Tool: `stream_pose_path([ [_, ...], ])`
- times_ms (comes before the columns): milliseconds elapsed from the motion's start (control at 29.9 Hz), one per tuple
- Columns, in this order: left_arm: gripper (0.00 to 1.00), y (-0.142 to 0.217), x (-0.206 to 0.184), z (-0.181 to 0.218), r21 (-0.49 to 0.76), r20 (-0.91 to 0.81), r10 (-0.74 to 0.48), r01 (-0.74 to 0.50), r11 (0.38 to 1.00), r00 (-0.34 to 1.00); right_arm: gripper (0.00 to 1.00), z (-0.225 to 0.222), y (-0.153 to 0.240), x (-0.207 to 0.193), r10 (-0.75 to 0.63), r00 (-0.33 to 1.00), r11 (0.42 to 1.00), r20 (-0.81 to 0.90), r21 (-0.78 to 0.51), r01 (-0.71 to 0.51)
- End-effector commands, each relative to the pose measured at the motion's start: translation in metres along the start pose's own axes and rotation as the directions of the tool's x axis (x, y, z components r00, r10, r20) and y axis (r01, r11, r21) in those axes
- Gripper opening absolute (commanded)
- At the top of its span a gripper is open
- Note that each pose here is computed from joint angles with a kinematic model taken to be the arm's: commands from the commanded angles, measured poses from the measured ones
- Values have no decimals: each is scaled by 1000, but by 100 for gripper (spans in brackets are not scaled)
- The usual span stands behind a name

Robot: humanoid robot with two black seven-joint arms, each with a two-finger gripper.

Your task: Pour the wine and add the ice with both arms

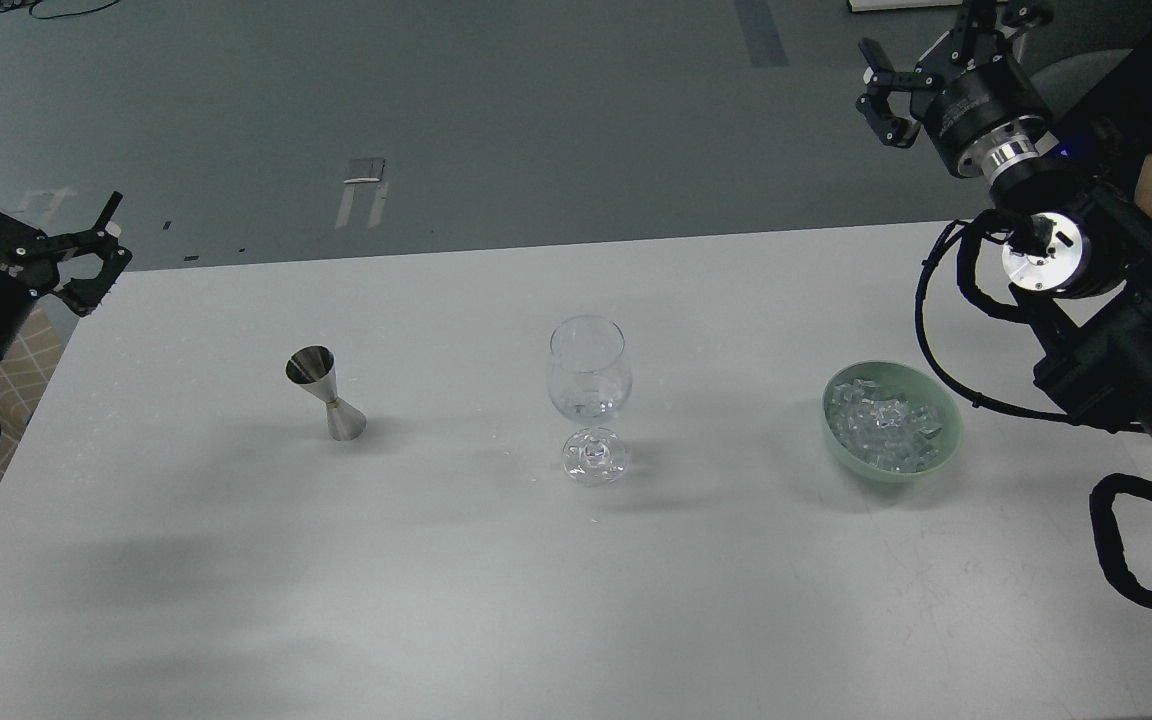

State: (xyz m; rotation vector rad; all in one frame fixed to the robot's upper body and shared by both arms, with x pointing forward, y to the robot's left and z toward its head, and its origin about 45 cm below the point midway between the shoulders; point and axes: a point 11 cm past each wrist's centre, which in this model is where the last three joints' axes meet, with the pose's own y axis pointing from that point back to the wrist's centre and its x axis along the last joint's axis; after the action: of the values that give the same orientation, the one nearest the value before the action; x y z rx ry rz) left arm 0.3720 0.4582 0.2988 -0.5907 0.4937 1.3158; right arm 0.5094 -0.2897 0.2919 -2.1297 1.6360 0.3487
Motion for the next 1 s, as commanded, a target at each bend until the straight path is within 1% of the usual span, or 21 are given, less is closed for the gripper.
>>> stream_pose_path([
  [0,98,-13,4,-1,6,-17,19,-19,1000,1000,100,2,1,1,3,1000,1000,2,-3,-3],
  [167,98,-42,-3,-21,86,-8,5,-4,996,1000,100,2,1,0,1,1000,1000,-1,-3,-1],
  [267,98,-57,-18,-29,106,12,-62,60,993,998,100,2,0,-1,-2,1000,1000,-4,-4,2],
  [367,98,-66,-28,-35,118,39,-96,91,989,995,100,-1,-1,-2,-4,1000,1000,-7,1,4],
  [401,98,-71,-35,-41,140,75,-112,100,985,991,100,-2,-1,-1,-3,1000,1000,-11,2,3],
  [501,98,-79,-38,-47,181,165,-119,88,980,979,100,-3,-1,0,-3,1000,1000,-17,1,3],
  [601,98,-83,-36,-47,198,231,-134,88,976,964,100,4,-2,-8,-43,997,998,-69,-38,40],
  [768,98,-91,-24,-55,178,219,-85,46,983,972,100,2,-1,-12,-70,992,997,-102,-51,65],
  [835,98,-93,-17,-62,195,232,-66,20,981,971,100,2,-2,-14,-75,992,996,-101,-51,71],
  [969,98,-104,-23,-73,222,222,-73,23,975,972,100,-2,-4,-22,-99,990,995,-100,-41,95],
])
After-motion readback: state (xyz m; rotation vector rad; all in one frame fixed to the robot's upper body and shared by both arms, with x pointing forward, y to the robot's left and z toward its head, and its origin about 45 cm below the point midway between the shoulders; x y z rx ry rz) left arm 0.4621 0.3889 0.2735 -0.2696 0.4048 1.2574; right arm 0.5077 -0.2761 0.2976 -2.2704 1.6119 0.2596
